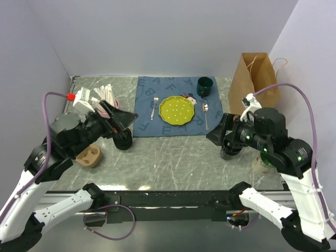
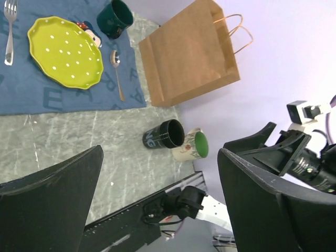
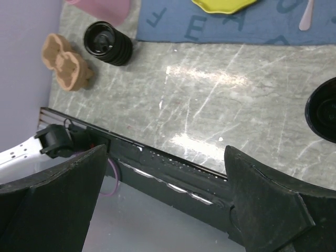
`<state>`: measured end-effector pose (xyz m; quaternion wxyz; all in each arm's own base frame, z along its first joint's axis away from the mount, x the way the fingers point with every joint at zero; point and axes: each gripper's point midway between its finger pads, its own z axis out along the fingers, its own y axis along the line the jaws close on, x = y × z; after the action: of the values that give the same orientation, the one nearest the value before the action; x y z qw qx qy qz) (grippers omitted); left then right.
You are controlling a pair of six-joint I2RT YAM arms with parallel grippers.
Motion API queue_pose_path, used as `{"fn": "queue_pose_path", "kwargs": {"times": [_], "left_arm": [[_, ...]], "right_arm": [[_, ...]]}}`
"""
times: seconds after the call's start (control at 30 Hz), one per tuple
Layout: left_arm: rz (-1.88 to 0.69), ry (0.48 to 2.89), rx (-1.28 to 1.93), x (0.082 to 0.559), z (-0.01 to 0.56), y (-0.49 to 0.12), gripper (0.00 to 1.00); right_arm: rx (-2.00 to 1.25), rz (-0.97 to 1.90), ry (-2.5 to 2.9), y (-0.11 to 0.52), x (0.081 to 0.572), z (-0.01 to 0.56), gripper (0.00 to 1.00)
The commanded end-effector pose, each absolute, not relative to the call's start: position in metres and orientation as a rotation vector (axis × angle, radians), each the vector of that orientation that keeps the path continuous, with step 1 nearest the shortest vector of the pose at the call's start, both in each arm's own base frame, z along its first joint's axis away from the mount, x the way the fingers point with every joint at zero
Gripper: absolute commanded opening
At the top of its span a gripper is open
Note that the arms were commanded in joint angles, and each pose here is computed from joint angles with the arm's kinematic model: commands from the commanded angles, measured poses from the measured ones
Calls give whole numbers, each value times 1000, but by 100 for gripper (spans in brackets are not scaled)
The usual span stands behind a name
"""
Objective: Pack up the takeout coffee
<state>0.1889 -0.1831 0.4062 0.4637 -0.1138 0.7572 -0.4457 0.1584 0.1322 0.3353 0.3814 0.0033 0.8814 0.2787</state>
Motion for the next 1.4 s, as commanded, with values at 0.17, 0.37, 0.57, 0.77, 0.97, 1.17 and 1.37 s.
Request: {"fn": "queue_pose_path", "kwargs": {"times": [0.17, 0.37, 0.57, 0.77, 0.97, 1.17, 1.37], "left_arm": [[-1103, 1904, -337, 184, 394, -180, 97], [-1128, 1986, -309, 193, 363, -203, 97], [-1059, 2070, -192, 205, 341, -219, 97], [-1004, 2140, -110, 211, 317, -228, 97], [-1045, 2147, -8, 204, 301, -237, 97], [-1111, 2120, 64, 193, 289, -241, 97], [-925, 2118, 121, 203, 291, -223, 97]], "right_arm": [[62, 474, 2244, 96, 164, 315, 100], [64, 200, 2363, 75, 184, 287, 95], [14, 58, 2490, 70, 200, 253, 72], [78, 83, 2611, 64, 211, 216, 51], [97, 95, 2644, 63, 225, 189, 38], [146, 70, 2679, 57, 233, 186, 33], [148, 30, 2724, 51, 234, 174, 31]]}}
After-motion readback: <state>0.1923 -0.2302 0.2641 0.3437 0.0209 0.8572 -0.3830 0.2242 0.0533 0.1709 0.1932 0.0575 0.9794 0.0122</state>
